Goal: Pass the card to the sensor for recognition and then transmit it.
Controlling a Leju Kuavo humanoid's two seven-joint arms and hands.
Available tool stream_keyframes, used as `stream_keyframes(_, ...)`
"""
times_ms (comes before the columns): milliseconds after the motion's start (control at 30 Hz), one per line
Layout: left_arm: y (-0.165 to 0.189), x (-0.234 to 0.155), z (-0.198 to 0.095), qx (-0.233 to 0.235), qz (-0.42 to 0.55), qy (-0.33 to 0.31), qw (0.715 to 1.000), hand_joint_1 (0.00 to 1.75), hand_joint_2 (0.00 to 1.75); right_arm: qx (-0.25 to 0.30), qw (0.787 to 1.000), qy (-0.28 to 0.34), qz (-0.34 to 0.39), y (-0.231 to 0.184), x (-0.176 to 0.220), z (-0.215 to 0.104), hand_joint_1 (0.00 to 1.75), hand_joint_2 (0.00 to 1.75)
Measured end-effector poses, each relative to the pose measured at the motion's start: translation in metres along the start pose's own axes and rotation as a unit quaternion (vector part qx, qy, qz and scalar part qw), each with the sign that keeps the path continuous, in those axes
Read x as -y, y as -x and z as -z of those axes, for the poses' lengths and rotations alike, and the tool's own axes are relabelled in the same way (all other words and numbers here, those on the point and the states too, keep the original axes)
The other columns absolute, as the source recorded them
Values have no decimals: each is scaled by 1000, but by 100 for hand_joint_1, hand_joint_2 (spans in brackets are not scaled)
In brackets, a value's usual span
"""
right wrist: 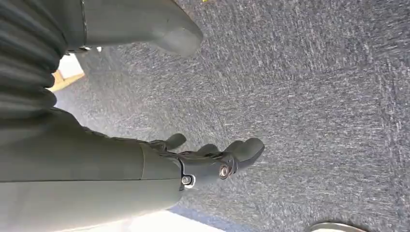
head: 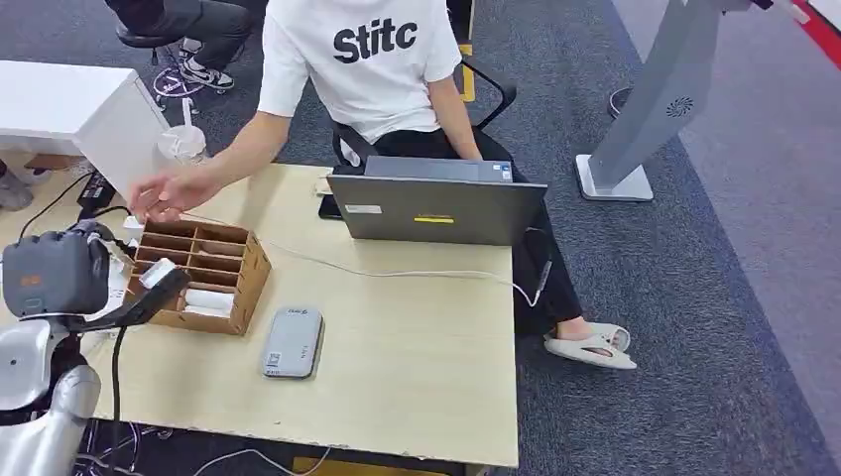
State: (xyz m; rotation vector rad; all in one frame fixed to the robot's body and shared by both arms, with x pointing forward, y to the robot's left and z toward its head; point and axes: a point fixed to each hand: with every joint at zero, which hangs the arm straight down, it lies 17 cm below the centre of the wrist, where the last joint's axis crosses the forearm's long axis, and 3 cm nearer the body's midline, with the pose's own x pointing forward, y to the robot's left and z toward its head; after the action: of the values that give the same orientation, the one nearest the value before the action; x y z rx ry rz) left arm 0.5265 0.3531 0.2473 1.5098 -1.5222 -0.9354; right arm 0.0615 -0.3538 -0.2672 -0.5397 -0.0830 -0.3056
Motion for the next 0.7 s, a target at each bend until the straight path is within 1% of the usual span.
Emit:
stream_keyframes(100, 23, -25, 29, -23, 17, -23, 999, 175, 175, 3, 1000, 0, -4, -1, 0, 0, 0, 175)
stream_keyframes(200, 50, -45, 57, -43, 57, -37, 997, 175, 175, 5, 1000, 0, -9, -2, 0, 0, 0, 175)
stream_keyframes(333, 69, -64, 85, -59, 96, -50, 992, 175, 175, 8, 1000, 1, -13, -5, 0, 0, 0, 175)
stream_keyframes(500, 76, -68, 99, -67, 104, -51, 991, 175, 175, 9, 1000, 0, -13, -6, -1, 0, 0, 175)
stream_keyframes(700, 60, -70, 103, -60, 58, -64, 994, 175, 175, 6, 1000, 0, -15, -5, -1, 0, 0, 175)
